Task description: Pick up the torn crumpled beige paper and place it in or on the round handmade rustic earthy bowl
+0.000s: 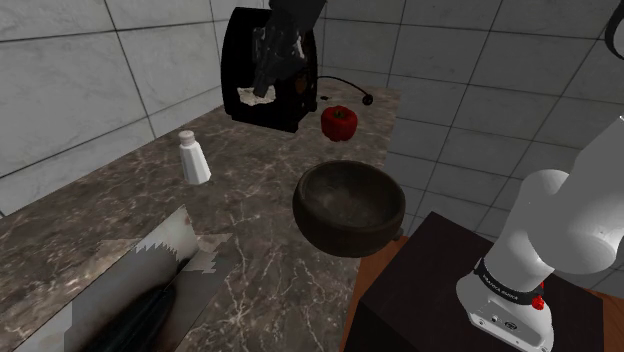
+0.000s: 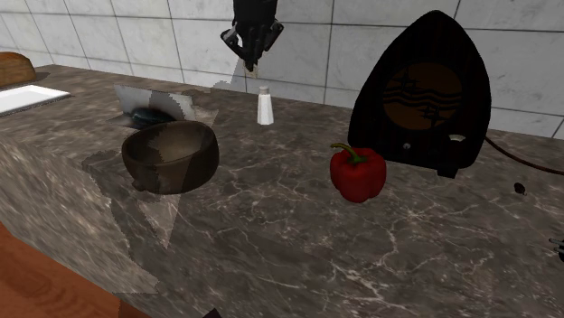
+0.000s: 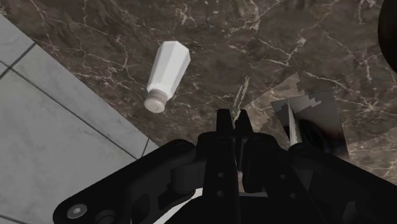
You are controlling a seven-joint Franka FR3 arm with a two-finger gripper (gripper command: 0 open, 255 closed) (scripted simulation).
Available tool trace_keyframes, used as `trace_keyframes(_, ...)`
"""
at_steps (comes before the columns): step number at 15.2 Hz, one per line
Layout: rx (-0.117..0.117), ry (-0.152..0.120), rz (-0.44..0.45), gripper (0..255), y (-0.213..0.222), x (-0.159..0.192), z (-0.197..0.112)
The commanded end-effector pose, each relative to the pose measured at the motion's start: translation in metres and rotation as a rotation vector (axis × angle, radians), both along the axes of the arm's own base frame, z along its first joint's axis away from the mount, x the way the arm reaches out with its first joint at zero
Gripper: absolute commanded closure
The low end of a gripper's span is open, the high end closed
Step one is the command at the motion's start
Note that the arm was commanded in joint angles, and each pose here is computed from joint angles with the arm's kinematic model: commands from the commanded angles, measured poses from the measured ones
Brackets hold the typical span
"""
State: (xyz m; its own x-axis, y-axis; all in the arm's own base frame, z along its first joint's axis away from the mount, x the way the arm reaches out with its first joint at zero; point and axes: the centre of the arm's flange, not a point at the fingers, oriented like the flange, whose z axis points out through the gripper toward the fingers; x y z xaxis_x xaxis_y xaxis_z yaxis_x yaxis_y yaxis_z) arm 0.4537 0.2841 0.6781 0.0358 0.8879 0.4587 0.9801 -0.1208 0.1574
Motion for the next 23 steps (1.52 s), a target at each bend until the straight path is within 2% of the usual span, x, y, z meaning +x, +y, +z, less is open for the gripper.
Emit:
trace_keyframes(1,0.0,0.0,0.0,255,0.0,0.0,0.011)
trace_keyframes(7,0.0,0.0,0.0,255,0.0,0.0,0.042)
trace_keyframes(20,0.0,0.0,0.0,255,-0.017,-0.17,0.055)
trace_keyframes(23,0.0,0.0,0.0,255,-0.018,-0.172,0.045)
